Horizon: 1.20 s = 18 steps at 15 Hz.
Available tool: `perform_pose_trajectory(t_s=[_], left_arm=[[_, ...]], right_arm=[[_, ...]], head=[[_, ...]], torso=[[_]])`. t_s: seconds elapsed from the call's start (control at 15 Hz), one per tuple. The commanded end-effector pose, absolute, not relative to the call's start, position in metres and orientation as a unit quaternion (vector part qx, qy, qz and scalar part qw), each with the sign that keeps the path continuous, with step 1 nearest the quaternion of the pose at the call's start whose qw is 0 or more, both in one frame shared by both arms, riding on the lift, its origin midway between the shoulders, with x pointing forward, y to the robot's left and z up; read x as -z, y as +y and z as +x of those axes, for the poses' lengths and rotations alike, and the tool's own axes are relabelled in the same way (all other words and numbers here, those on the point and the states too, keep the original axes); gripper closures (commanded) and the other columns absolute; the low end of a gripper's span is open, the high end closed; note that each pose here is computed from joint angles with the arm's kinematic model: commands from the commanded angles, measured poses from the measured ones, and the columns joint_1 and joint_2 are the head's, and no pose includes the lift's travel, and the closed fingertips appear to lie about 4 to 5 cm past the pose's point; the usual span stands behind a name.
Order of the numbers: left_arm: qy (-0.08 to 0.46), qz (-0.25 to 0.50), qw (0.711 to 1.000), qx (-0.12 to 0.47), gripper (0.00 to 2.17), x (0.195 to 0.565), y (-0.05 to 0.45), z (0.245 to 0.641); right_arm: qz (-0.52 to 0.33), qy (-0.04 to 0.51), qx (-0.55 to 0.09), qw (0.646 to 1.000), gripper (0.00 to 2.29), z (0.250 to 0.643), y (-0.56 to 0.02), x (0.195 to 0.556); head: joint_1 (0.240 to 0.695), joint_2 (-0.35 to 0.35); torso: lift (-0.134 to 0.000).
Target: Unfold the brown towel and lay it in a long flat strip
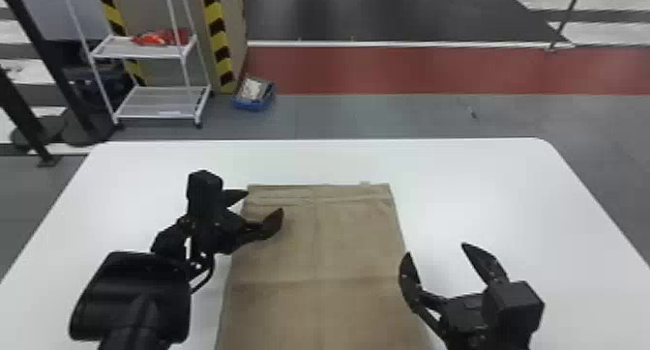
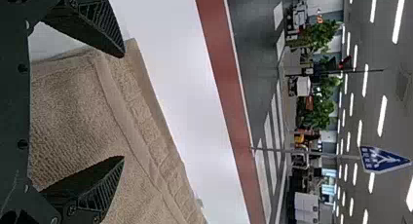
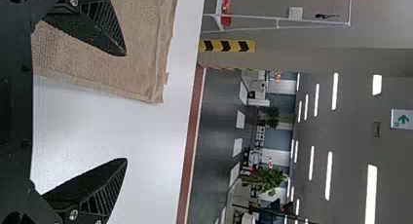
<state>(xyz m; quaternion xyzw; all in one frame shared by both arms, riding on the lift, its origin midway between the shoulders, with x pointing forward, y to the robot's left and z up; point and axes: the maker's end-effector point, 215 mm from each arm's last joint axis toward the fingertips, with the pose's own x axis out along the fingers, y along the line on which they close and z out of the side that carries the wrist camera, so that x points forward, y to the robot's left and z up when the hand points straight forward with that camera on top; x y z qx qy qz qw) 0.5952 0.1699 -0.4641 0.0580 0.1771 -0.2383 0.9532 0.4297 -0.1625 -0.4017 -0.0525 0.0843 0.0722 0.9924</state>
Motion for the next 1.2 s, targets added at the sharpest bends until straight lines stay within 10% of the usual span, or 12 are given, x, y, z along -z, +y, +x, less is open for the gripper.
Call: perform_pose_trajectory(t_s=[0.0, 1.13], left_arm=[[0.182, 0.056, 0.953, 0.234, 0.15, 0.467, 0.173, 0.6], [0.175, 0.064, 0.955, 0.231, 0.37, 0.462, 0.178, 0.579]], right_arm=[[-0.053, 0.086, -0.075, 0.992, 0.11, 0.43, -0.16, 0.403], [-0.053, 0.09, -0.08, 0.991, 0.11, 0.433, -0.155, 0.41]], head=[[0.695, 0.005], [0.695, 0.027]], torso=[[-0.117], [-0.117]])
